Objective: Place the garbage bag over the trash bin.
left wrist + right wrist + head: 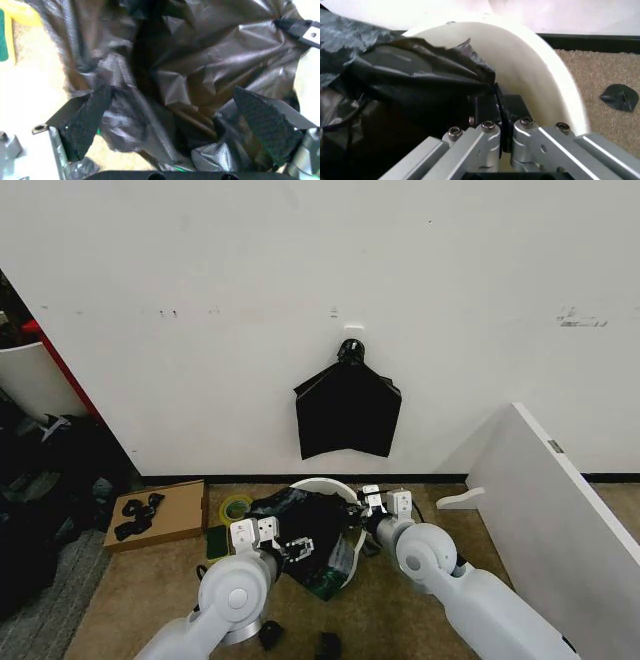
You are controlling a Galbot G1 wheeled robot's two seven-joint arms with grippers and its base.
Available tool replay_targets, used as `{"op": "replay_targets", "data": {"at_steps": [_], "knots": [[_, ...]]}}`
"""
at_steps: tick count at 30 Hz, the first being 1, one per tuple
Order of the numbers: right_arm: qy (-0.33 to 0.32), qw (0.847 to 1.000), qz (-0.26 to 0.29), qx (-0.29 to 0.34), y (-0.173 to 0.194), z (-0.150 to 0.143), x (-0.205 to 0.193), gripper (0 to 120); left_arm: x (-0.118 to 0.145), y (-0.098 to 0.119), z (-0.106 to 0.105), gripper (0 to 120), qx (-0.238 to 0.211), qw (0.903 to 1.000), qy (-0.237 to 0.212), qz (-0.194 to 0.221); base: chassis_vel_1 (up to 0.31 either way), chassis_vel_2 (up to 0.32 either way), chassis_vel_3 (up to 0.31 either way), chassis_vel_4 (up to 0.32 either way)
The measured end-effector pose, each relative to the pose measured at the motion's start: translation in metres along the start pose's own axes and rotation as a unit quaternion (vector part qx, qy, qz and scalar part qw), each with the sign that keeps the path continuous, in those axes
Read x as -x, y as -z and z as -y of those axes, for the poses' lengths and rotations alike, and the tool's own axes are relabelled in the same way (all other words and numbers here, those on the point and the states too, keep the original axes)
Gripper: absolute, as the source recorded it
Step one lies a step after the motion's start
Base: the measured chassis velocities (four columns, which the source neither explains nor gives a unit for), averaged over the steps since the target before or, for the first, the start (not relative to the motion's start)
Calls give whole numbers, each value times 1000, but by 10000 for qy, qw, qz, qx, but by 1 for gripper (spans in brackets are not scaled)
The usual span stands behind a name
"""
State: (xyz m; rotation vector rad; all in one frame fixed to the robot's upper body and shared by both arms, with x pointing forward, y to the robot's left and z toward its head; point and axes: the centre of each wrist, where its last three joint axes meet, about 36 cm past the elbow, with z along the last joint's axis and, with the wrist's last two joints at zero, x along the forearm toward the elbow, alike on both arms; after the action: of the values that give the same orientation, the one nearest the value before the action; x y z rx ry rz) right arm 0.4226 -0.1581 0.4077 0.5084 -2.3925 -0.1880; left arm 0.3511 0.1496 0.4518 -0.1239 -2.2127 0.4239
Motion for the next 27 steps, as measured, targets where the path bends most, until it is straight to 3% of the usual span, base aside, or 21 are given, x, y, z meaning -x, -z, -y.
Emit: {"op": "replay_targets", "data": {"at_steps": [12, 27], "knots": [[6, 10000, 12, -9, 0, 1, -2, 0, -3, -3, 1, 94, 87, 9997, -138, 197, 0, 0, 0, 0], [-21, 10000, -44, 11, -7, 2, -3, 0, 25, 1, 15, 94, 12, 9999, 144, 80, 0, 0, 0, 0]]}}
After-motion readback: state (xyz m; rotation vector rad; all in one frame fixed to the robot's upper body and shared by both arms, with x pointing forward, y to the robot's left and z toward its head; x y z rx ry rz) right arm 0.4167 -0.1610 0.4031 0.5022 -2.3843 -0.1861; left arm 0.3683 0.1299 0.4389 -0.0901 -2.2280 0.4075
